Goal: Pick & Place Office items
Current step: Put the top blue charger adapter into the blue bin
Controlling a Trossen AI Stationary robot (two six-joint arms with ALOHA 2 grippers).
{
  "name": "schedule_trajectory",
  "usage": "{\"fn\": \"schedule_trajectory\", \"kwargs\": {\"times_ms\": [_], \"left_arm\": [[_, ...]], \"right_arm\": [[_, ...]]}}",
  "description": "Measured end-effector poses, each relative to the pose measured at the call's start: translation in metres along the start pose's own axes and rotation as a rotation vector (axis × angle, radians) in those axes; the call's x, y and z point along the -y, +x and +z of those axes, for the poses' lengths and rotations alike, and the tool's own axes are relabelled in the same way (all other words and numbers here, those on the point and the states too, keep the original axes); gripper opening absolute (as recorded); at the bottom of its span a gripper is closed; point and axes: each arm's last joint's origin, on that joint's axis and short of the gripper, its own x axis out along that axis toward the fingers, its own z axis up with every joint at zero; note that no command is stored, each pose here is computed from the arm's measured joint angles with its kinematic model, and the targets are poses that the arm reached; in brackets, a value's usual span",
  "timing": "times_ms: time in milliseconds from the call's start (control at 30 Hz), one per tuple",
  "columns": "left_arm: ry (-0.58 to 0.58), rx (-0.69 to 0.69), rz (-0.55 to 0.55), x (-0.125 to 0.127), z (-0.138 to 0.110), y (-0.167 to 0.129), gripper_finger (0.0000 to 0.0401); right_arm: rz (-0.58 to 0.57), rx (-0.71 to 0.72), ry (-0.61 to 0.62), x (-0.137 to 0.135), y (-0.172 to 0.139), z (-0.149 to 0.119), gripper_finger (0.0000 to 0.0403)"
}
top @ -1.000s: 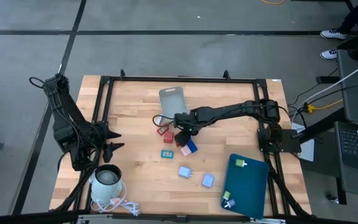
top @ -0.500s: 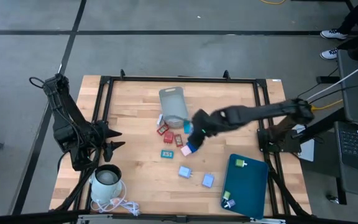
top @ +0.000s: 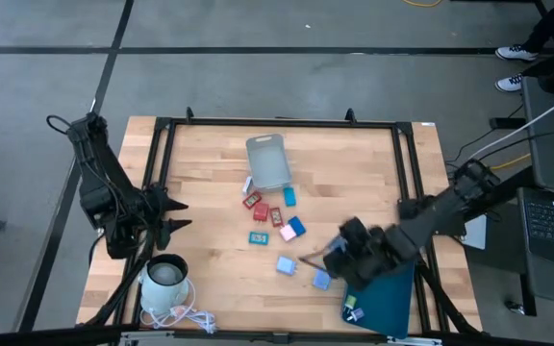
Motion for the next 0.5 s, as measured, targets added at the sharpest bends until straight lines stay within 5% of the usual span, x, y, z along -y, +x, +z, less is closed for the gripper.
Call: {"fn": "schedule_trajectory", "kwargs": {"times_ms": [500], "left_arm": [[0.026, 0.012, -0.058, -0.01, 0.008, -0.007, 0.0223]], "right_arm": [[-0.074, -0.18, 0.253, 0.05, 0.044, -0.084, 0.0208]]}}
